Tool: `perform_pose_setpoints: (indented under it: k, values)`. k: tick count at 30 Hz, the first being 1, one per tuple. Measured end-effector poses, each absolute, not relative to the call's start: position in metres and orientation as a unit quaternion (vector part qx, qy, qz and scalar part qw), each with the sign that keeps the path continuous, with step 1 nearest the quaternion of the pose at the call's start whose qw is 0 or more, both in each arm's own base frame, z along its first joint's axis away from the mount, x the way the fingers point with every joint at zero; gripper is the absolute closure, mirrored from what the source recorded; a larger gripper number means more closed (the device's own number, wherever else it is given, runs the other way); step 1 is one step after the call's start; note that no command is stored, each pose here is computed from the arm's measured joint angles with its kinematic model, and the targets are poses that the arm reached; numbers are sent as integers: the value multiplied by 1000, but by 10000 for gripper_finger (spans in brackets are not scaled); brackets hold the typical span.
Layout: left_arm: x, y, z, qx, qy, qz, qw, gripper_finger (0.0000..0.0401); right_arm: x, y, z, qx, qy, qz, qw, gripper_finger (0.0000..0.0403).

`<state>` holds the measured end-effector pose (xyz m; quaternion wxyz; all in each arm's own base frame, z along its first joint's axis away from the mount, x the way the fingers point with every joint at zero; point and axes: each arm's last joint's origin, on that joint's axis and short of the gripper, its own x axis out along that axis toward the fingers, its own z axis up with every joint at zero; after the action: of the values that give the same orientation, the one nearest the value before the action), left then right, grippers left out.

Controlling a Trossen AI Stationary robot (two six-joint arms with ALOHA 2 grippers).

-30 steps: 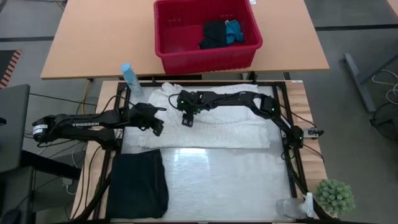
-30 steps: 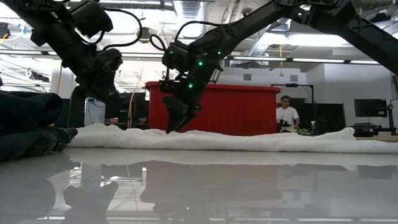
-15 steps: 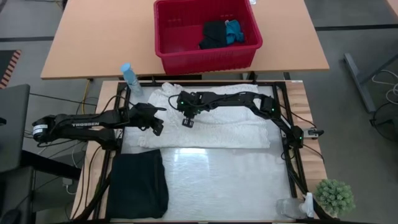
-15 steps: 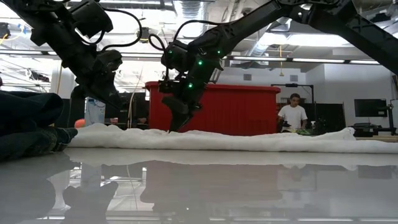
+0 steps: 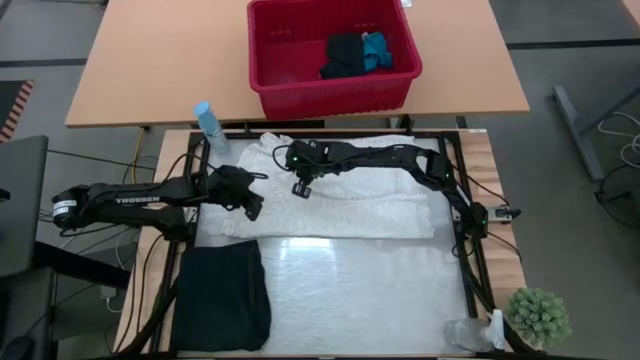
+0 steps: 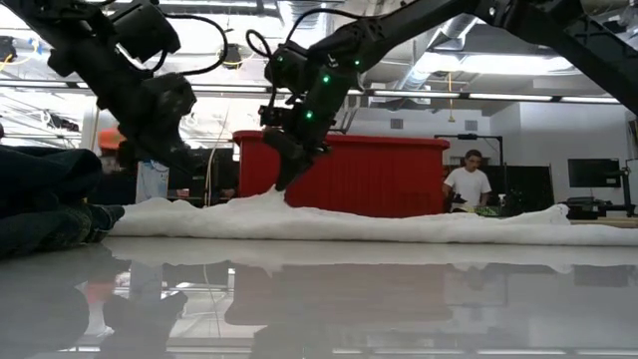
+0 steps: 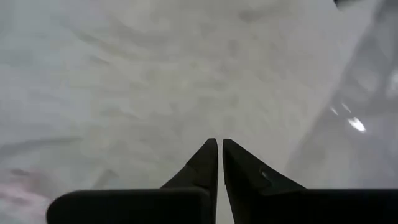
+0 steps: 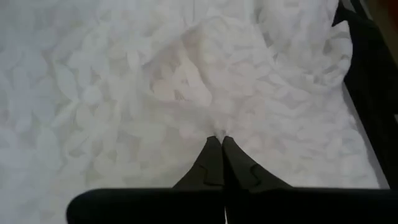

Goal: Fold Laundry from Bin
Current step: Fold the white dress from the red bin

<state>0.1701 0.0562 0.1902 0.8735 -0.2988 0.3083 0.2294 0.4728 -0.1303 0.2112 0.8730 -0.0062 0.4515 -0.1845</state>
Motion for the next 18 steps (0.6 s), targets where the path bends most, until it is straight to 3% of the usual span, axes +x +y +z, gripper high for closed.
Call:
perform_pose_setpoints:
  k: [3, 6, 12, 18]
  values:
    - [167, 48, 178, -301, 336, 201, 870, 395, 472, -125, 210, -7, 461, -180, 869, 391]
    - [163, 39, 161, -294, 341, 235, 861, 400, 473, -118, 210, -10, 466, -173, 868, 391]
    - [163, 23, 146, -228, 262, 281, 895, 401, 477, -107, 210, -16, 461, -163, 872, 391]
    - [153, 21, 121, -257, 284, 323, 865, 401, 479, -95, 210, -24, 463, -152, 873, 391]
